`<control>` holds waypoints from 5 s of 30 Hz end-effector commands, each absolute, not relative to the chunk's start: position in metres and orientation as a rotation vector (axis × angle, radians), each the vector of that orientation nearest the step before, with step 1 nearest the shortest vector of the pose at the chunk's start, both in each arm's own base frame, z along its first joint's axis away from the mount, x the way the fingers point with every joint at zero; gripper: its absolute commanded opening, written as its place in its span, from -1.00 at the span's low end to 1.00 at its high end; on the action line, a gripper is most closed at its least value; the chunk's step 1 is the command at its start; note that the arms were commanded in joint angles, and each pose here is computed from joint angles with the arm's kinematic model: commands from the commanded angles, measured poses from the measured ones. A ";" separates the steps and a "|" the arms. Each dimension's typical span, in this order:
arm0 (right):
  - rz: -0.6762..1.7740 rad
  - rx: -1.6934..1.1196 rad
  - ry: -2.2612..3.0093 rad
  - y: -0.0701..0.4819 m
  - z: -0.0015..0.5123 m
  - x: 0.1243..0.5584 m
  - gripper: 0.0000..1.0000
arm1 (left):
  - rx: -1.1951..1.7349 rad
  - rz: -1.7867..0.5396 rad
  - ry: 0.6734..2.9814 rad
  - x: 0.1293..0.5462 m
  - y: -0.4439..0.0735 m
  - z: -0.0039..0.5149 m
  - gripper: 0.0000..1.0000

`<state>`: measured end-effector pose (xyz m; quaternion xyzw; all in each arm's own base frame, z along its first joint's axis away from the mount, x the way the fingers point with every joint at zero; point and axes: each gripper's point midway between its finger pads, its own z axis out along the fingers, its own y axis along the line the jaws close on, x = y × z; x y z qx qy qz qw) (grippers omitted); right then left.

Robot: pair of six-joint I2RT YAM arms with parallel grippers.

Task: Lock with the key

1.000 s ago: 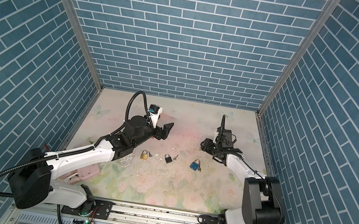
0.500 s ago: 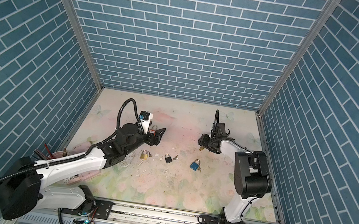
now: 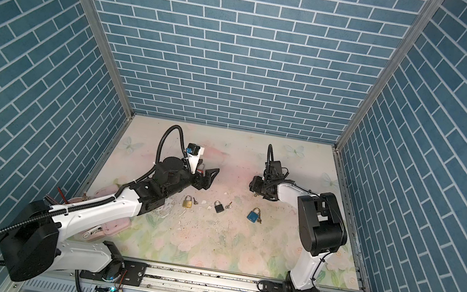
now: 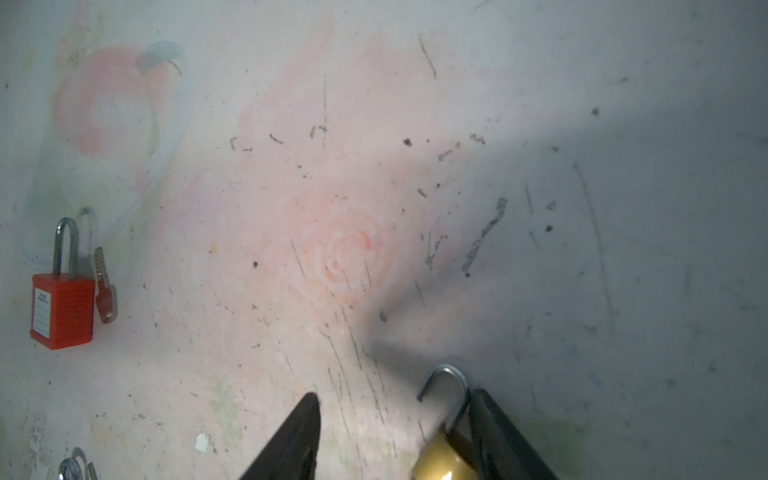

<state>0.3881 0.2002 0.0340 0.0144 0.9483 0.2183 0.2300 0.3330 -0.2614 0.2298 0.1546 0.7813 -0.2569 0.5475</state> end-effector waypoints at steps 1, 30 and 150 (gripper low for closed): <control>0.655 0.061 2.651 0.209 0.021 0.379 0.15 | 0.384 -0.616 1.854 0.335 -0.265 0.235 0.71; 0.453 0.404 2.038 0.070 0.133 0.300 0.07 | 0.347 -0.427 2.435 0.344 -0.440 0.098 0.07; 1.153 -0.712 2.105 0.235 0.206 0.223 -0.33 | 1.493 -0.475 1.165 0.237 -0.372 0.200 -1.00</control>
